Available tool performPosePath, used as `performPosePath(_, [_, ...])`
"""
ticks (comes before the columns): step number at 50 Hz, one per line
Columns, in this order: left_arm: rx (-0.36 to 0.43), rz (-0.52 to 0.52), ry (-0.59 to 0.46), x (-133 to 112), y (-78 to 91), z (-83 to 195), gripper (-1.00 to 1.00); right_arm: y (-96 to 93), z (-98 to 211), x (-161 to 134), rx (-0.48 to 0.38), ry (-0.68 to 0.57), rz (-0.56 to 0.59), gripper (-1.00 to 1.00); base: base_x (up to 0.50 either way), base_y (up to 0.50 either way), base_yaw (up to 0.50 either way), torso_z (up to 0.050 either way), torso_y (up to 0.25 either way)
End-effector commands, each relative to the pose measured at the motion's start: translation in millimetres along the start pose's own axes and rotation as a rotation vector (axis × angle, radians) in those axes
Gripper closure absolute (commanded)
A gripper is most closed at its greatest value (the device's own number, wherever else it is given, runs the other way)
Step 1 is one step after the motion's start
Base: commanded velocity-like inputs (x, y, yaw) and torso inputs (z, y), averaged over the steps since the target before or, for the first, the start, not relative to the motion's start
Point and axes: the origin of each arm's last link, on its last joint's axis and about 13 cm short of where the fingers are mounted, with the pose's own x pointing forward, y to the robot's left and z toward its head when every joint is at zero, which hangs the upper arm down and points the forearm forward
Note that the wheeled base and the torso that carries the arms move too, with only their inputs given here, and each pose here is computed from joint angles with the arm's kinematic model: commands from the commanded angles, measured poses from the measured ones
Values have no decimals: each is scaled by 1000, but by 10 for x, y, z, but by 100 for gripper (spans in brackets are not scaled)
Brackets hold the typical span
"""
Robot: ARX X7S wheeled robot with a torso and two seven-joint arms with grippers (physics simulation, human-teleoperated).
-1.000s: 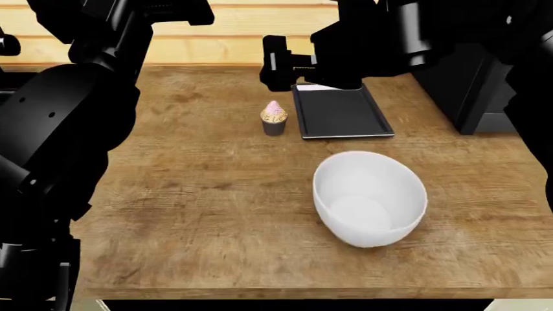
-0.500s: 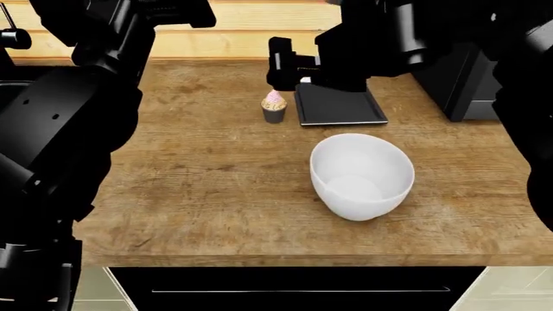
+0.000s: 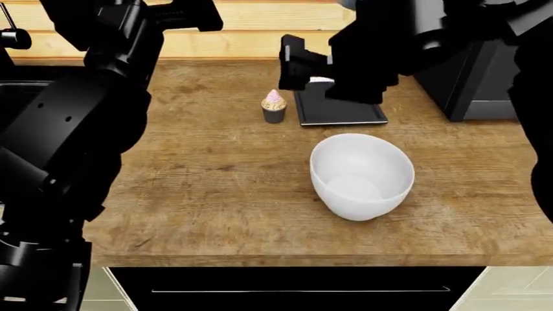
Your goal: Move the fresh-baked cupcake off the tray onto the counter, and place the bowl used for mixing into the sink.
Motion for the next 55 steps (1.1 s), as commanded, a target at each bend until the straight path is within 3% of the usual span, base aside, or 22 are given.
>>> performPosePath(1, [-18, -4, 0, -6, -8, -36, -100, 51, -37, -60, 33, 55, -9, -100, 0, 0, 0, 0, 0])
performPosePath(11, [-22, -5, -1, -10, -11, -43, -100, 28, -65, -52, 32, 48, -32, -100, 0, 0, 0, 0, 0])
performPosePath(27, [-29, -7, 15, -52, -5, -50, -100, 116, -175, -226, 114, 158, -173, -100, 0, 0, 0, 0, 0])
performPosePath(35, [-28, -6, 14, -26, -4, -67, -100, 88, -194, -135, 130, 214, -196, -100, 0, 0, 0, 0, 0])
performPosePath(55, [-27, -4, 11, -33, 5, -73, -100, 137, -383, 32, 82, 348, -211, -100, 0, 0, 0, 0, 0])
